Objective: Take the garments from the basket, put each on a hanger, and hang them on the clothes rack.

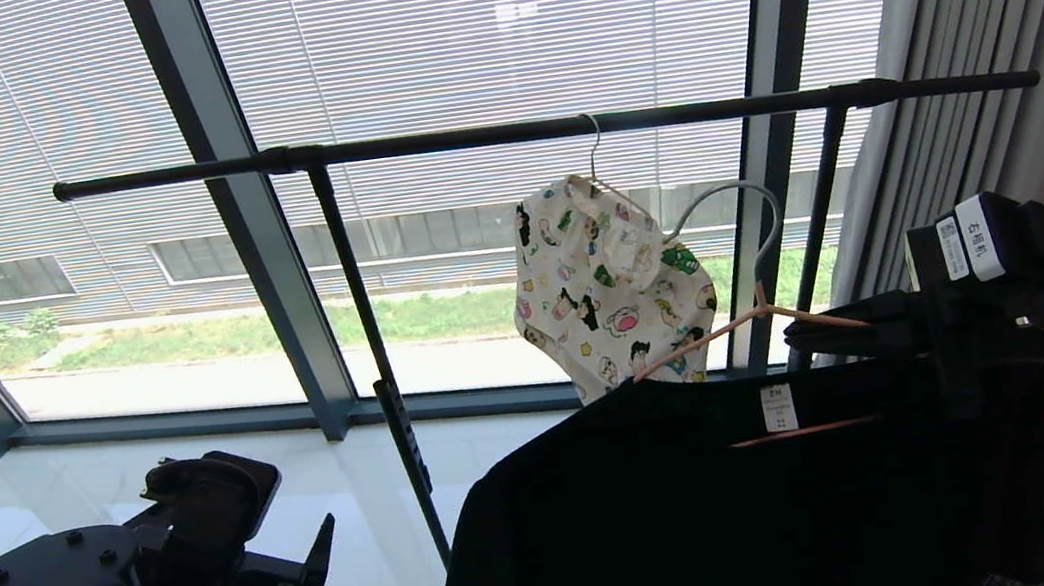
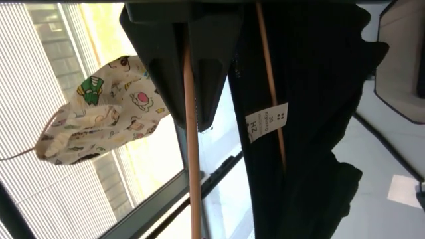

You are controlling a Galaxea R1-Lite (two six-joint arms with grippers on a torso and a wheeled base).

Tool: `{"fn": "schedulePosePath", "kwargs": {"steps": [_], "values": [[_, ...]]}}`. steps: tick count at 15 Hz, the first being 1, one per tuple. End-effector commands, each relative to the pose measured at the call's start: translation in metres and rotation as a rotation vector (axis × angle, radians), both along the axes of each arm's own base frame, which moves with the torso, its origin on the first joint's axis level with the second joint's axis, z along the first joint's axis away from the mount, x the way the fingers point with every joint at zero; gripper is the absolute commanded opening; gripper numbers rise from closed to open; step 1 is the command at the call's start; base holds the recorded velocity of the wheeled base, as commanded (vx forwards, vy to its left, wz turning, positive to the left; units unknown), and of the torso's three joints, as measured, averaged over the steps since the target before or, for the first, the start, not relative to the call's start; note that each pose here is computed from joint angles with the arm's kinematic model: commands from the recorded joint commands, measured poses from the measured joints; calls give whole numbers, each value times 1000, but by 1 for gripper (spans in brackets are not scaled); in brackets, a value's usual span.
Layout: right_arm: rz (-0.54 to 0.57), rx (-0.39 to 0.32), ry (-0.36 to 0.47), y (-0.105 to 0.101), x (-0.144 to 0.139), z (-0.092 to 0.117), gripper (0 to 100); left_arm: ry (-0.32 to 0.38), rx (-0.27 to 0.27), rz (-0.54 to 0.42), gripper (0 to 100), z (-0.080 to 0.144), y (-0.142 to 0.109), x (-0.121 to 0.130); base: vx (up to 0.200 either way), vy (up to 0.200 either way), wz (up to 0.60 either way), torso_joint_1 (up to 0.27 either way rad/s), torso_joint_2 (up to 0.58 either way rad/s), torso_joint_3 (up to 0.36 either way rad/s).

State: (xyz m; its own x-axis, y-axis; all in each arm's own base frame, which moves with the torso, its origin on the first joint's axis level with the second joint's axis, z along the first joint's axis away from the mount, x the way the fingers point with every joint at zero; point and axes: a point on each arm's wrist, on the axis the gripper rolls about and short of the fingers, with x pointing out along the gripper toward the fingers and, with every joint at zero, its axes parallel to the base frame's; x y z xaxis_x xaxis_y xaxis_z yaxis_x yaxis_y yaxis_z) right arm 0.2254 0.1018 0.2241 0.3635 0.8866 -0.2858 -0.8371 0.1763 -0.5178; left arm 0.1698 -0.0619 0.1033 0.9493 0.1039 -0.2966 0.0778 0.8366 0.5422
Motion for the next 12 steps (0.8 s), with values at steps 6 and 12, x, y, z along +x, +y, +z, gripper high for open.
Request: {"fn": "schedulePosePath", "kwargs": {"steps": [6, 12], "values": [[-190, -49, 111, -41, 1, -33, 0, -57, 1, 136, 100, 9, 19, -7, 0, 0, 0, 0, 0, 0], [-452, -124, 288, -61, -40, -70, 0, -79, 0, 185, 100, 13, 28, -9, 0, 0, 0, 0, 0, 0]]}}
